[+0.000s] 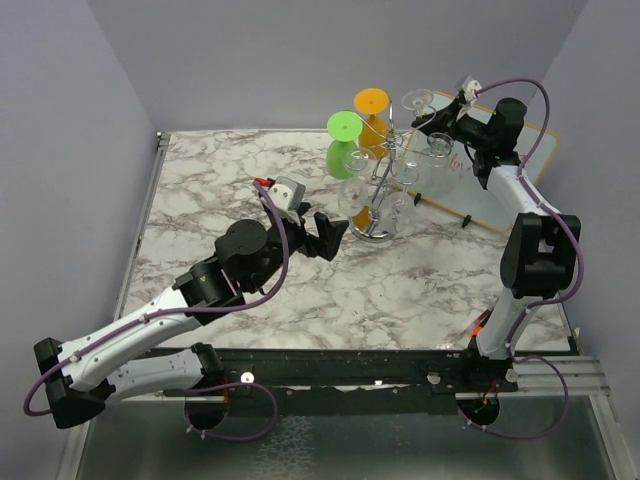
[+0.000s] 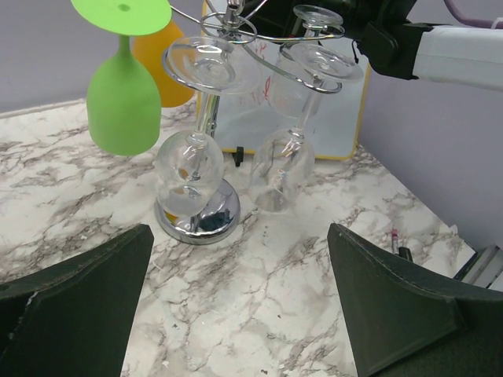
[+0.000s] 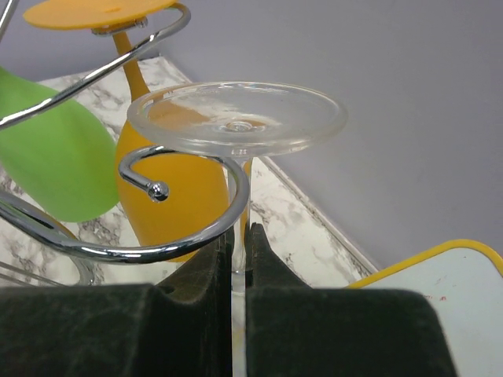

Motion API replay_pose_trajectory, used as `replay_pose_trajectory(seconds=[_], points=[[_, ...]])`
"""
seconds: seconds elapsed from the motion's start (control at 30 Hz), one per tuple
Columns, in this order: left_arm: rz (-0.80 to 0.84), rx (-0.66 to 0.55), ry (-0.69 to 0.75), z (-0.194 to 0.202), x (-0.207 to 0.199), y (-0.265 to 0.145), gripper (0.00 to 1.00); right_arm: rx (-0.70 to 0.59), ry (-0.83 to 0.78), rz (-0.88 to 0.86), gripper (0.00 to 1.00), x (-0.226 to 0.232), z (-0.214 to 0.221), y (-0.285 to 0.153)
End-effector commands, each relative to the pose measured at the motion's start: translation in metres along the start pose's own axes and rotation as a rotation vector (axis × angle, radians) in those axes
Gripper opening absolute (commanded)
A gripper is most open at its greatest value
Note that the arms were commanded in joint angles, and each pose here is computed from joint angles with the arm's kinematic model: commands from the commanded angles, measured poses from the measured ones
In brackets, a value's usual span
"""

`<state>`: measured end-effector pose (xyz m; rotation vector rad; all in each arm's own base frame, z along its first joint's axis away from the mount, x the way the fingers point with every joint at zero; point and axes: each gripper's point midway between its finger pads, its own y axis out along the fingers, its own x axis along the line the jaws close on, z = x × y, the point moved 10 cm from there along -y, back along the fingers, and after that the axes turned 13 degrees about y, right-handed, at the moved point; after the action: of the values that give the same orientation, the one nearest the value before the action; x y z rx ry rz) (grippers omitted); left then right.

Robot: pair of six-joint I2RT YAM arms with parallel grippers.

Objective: Place the wine glass upside down on the wine glass rack

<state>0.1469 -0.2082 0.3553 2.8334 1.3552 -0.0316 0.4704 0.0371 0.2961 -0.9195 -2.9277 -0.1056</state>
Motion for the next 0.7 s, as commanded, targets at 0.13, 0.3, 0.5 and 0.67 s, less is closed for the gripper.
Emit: replay_pose_trajectory(seconds=[0.13,0.3,0.5,0.67], points=[[-0.051,0.048,0.037,0.014,0.002,0.006,0.93,0.062,-0.155,-0.074,0.01,-0.005,0.000,-0.001],[-0.060,0.060,0.048,0.017,0.002,0.010,0.93,0.058,-0.182,-0.135,0.01,-0.002,-0.003,0.000],[-0.079,0.070,0.063,0.019,0.003,0.013,0.93,0.066,-0.186,-0.181,0.01,-0.004,0.000,0.003],[-0.090,0.076,0.070,0.021,0.003,0.016,0.93,0.043,-0.213,-0.207,0.01,-0.002,0.001,0.003]])
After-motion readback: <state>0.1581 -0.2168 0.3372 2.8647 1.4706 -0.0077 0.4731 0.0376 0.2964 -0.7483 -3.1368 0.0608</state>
